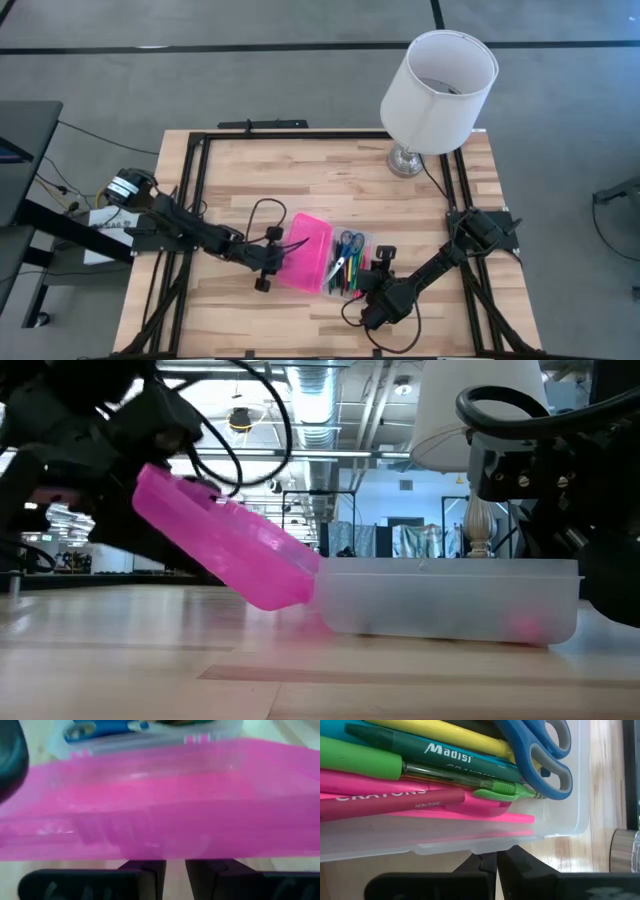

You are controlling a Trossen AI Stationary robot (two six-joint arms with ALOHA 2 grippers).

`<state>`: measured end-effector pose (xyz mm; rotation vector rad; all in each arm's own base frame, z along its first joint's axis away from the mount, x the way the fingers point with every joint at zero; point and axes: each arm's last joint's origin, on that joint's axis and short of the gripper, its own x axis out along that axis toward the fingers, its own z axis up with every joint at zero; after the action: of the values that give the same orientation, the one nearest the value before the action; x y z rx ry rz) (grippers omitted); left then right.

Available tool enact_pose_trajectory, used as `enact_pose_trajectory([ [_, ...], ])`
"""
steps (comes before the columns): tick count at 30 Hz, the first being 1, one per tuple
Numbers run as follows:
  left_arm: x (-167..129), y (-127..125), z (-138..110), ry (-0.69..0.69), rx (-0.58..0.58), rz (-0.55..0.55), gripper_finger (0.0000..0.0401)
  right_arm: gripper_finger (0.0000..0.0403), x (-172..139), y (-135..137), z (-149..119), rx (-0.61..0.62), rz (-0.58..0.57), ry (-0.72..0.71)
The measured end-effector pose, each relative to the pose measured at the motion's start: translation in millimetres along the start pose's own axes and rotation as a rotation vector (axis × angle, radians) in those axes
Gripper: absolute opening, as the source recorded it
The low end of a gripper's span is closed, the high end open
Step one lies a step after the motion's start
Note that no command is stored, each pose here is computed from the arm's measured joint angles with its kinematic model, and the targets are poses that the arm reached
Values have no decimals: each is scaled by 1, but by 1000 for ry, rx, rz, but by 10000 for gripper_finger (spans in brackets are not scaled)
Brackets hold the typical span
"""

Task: Pick & place school supplies into a supply box
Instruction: Return to Home Position

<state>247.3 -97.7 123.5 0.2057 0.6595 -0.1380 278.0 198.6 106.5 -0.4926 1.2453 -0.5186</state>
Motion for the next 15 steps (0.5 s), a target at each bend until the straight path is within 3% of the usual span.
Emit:
enact_pose_trajectory([
  [7, -12, -11, 8, -58, 68, 67, 61, 0, 1, -1, 0, -17, -7, -4],
  [15, -14, -16, 15, -130, 113, 62, 61, 0, 4, -4, 4, -21, -33, -19],
])
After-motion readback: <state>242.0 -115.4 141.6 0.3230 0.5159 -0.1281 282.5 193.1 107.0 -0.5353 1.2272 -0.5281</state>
